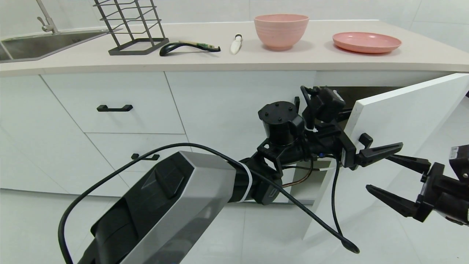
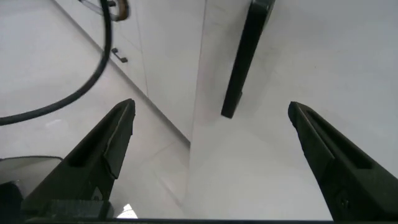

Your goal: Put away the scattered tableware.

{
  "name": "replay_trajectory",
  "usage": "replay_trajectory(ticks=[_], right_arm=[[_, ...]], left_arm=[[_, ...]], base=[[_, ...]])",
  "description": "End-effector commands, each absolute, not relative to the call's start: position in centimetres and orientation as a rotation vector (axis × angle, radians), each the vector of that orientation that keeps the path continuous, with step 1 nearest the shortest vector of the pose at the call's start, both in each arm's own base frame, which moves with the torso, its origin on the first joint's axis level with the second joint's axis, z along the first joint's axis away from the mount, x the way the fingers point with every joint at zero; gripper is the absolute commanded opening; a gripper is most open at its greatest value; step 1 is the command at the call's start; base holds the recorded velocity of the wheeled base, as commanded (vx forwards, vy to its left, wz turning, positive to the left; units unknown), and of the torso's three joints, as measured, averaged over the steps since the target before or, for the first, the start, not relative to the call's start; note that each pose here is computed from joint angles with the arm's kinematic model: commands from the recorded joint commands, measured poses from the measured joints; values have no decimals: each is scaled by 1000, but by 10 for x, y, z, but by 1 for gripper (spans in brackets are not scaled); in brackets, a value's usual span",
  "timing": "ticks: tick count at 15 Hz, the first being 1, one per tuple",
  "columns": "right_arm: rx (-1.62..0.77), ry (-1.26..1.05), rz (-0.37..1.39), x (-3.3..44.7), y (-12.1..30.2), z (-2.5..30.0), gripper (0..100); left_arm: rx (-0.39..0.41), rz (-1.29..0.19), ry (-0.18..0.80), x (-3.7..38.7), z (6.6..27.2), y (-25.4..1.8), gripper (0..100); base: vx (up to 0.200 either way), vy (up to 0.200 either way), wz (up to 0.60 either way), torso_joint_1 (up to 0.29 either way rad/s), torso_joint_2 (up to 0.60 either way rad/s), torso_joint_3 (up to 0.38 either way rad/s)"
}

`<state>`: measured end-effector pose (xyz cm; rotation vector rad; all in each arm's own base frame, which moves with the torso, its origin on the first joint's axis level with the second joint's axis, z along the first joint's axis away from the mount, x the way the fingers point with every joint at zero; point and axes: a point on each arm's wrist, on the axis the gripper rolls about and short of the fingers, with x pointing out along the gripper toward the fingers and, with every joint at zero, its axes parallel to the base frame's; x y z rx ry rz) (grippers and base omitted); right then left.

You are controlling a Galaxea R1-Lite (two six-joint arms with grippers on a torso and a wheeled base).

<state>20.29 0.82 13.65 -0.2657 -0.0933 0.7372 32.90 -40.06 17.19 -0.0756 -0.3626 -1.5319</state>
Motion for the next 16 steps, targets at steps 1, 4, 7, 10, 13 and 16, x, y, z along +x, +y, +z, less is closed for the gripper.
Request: replay_trajectory(ticks=[1,4,7,10,13,16], right_arm=[[-296,-143,698,162,8,145,100],[-331,-227,681,130,9,155,100],[-350,-314,656,113,10,168,100],[-368,-382,621,97,10,176,100],[-383,-438,591,83,10,182,100],[-397,-474,583,75,11,185,100]], left_arm=[[-81,-1526,-367,326,175,-402,100],[-86,-1516,-366,318,174,-409,100],[-103,-1494,-350,304,171,-421,100],[-114,-1468,-316,292,163,-430,100],[-117,-1482,-309,284,161,-436,100],[-119,-1509,-298,271,159,-443,100]], base=[[0,0,0,0,0,0],[0,0,0,0,0,0],[0,0,0,0,0,0],[0,0,0,0,0,0],[0,0,0,0,0,0],[0,0,0,0,0,0]])
